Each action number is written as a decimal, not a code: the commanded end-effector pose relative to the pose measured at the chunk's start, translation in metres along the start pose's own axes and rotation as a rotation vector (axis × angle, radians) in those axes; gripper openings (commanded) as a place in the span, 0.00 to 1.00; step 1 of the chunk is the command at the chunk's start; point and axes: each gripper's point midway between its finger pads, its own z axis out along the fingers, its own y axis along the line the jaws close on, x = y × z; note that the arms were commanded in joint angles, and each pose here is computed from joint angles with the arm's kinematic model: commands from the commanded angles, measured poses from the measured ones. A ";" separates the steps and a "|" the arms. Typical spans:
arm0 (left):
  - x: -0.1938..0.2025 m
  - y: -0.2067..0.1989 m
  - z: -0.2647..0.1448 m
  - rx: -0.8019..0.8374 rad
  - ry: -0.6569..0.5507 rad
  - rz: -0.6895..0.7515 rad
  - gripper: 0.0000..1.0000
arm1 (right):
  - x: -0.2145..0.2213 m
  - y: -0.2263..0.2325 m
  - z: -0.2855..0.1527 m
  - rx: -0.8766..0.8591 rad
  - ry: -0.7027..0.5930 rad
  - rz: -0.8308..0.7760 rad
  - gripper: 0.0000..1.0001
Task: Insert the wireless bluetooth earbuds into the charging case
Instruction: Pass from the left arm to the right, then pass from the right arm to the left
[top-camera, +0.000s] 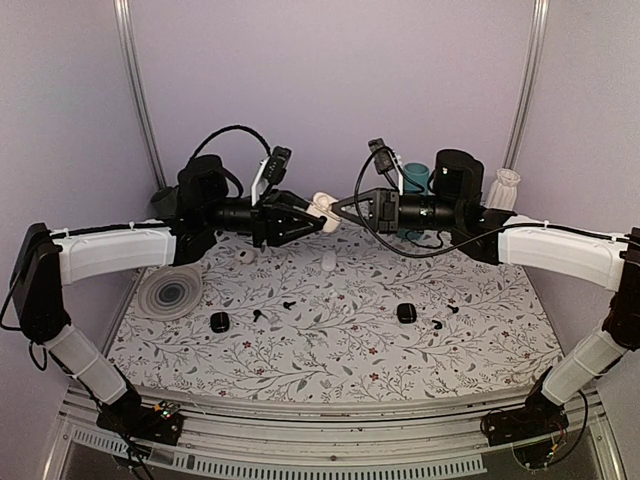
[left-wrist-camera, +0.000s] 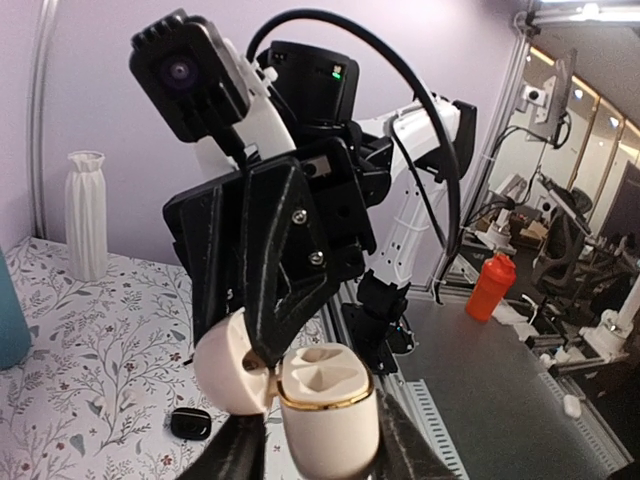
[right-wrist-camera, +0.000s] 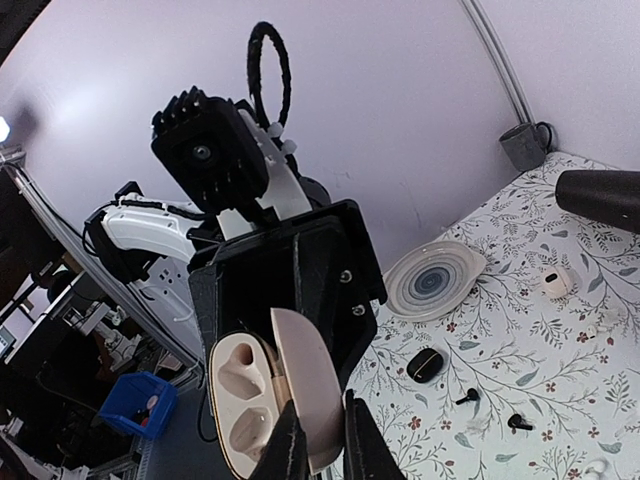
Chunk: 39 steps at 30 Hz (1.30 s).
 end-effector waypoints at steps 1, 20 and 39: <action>0.000 0.000 0.002 -0.013 0.014 0.009 0.42 | -0.014 0.019 0.001 -0.034 -0.002 -0.086 0.04; 0.009 -0.007 -0.007 -0.105 0.080 0.128 0.55 | -0.014 0.002 -0.001 0.185 0.179 -0.387 0.04; 0.006 -0.017 -0.004 -0.104 0.018 0.219 0.42 | -0.021 0.005 -0.003 0.244 0.152 -0.464 0.04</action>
